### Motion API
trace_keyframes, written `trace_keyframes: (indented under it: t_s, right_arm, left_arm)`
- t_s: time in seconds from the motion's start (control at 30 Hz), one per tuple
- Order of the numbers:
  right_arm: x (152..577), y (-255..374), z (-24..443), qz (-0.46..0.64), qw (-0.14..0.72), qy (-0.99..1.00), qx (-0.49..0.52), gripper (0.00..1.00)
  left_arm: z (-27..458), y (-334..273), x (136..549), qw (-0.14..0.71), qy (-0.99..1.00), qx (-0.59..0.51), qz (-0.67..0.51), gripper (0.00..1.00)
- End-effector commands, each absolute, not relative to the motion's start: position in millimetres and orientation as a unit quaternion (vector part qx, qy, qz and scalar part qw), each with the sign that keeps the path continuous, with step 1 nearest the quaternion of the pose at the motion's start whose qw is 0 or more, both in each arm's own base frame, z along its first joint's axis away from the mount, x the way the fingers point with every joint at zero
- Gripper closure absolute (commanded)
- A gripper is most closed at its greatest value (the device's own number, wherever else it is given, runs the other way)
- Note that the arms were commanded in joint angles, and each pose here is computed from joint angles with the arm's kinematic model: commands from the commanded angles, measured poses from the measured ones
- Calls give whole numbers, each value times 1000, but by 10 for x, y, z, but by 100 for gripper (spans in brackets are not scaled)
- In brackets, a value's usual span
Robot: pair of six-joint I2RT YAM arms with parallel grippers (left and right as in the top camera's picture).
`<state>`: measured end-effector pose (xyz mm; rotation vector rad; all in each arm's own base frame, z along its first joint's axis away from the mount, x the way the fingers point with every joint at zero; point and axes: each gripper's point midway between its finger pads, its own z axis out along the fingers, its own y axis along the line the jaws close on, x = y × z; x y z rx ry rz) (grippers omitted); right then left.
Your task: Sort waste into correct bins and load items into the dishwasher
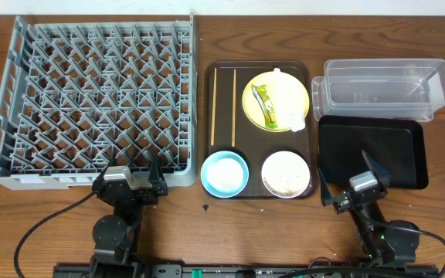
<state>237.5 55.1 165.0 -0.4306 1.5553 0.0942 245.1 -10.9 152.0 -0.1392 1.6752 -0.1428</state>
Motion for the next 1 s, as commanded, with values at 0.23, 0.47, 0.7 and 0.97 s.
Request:
trace_keyframes:
  t_s: [0.23,0.47,0.7,0.97]
  right_arm:
    - [2380,529,1639,36,691,696,-192,1]
    - [2378,535,1640,37,691,696,-194,1]
    - [2373,548,1639,42,690,696,-194,1]
    - [2189,885,1966,150,708,651,-231,1]
  left_arm:
    - [1333,-76,2441,643,762,-60,-47,2]
    - [1331,-77,2440,643,762,-60,-47,2]
    - [1340,-122,2442,643,762,-52,-58,2]
    - [1852,-205,2437,696,711,-37,-86,2]
